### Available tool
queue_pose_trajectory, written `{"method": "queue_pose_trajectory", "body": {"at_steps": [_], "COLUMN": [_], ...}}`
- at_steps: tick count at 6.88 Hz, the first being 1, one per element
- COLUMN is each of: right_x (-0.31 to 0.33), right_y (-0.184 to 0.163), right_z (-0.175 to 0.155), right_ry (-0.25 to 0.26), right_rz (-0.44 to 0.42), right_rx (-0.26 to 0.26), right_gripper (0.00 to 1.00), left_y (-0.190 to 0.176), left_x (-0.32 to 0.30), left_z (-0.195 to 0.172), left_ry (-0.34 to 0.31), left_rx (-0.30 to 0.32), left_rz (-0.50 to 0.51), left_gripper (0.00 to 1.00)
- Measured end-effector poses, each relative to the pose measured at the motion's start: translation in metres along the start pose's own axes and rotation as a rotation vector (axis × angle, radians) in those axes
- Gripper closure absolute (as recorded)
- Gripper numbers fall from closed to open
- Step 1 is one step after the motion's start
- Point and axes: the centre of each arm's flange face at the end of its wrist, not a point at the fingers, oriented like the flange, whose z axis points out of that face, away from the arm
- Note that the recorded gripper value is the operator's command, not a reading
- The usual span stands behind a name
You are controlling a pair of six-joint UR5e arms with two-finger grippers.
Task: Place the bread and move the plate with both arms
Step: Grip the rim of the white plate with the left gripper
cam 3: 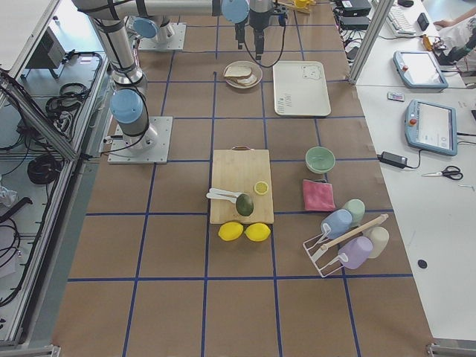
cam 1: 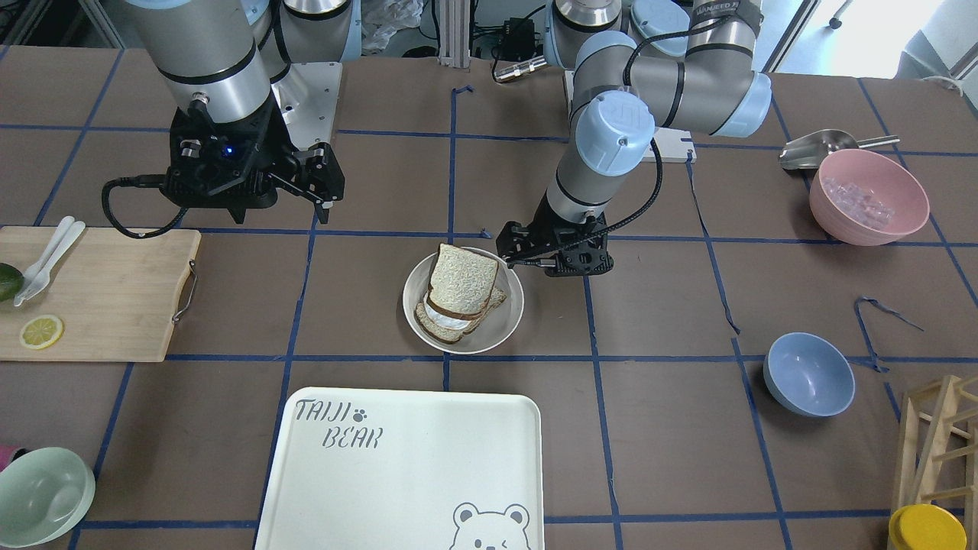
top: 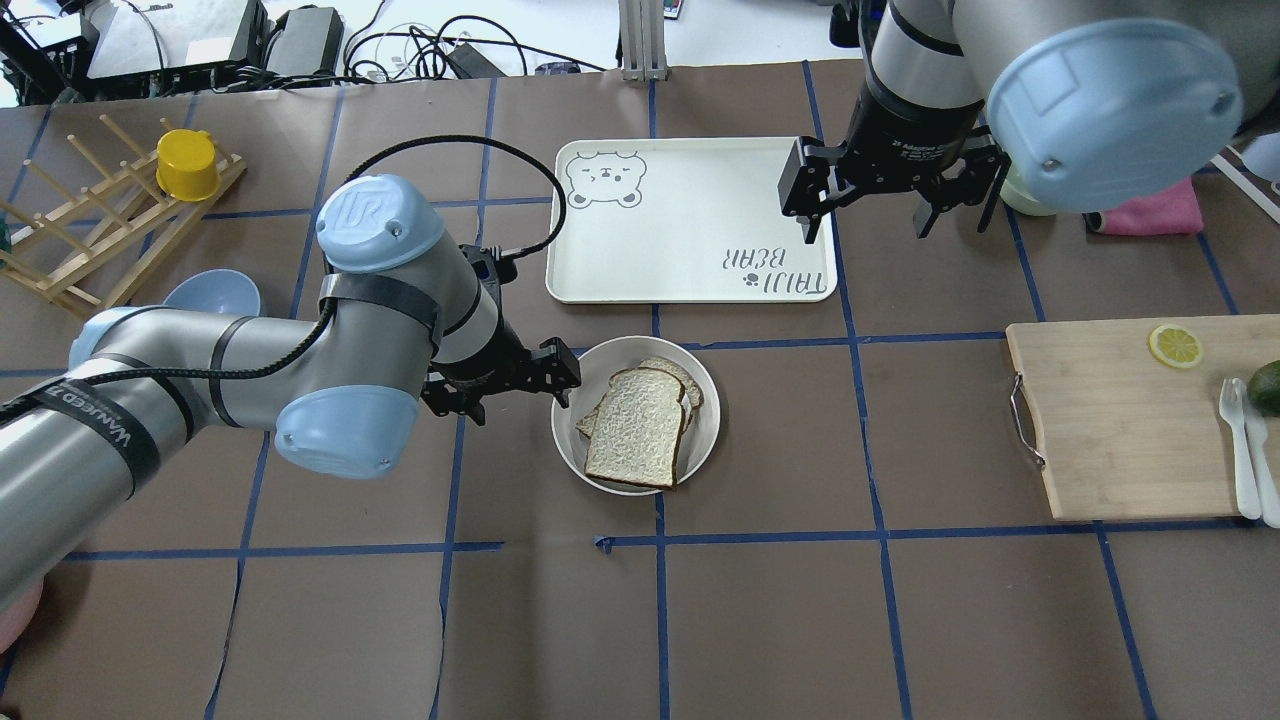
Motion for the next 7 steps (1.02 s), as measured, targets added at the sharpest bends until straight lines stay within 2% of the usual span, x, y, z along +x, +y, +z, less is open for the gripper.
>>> {"method": "queue_pose_trajectory", "body": {"at_steps": [1,2,4,6,7], "right_x": [0.000,0.000,0.001,0.002,0.002], "right_y": [0.000,0.000,0.000,-0.001,-0.001], "right_z": [0.000,0.000,0.000,0.001,0.001], "right_ry": [0.000,0.001,0.002,0.004,0.005], "right_rz": [0.000,0.000,0.001,0.000,0.000], "right_rx": [0.001,0.002,0.001,0.000,0.000], "right_gripper": [0.00,0.00,0.00,0.00,0.00], "left_y": [-0.003,-0.006,-0.011,-0.013,-0.015], "left_x": [0.000,-0.001,-0.002,-0.002,-0.002], "left_z": [0.019,0.033,0.049,0.055,0.058], "left_ry": [0.005,0.003,-0.003,-0.005,-0.001], "left_rx": [-0.028,-0.047,-0.068,-0.075,-0.069], "left_rz": [-0.010,-0.015,-0.019,-0.020,-0.020], "left_gripper": [0.16,0.33,0.54,0.54,0.63]}}
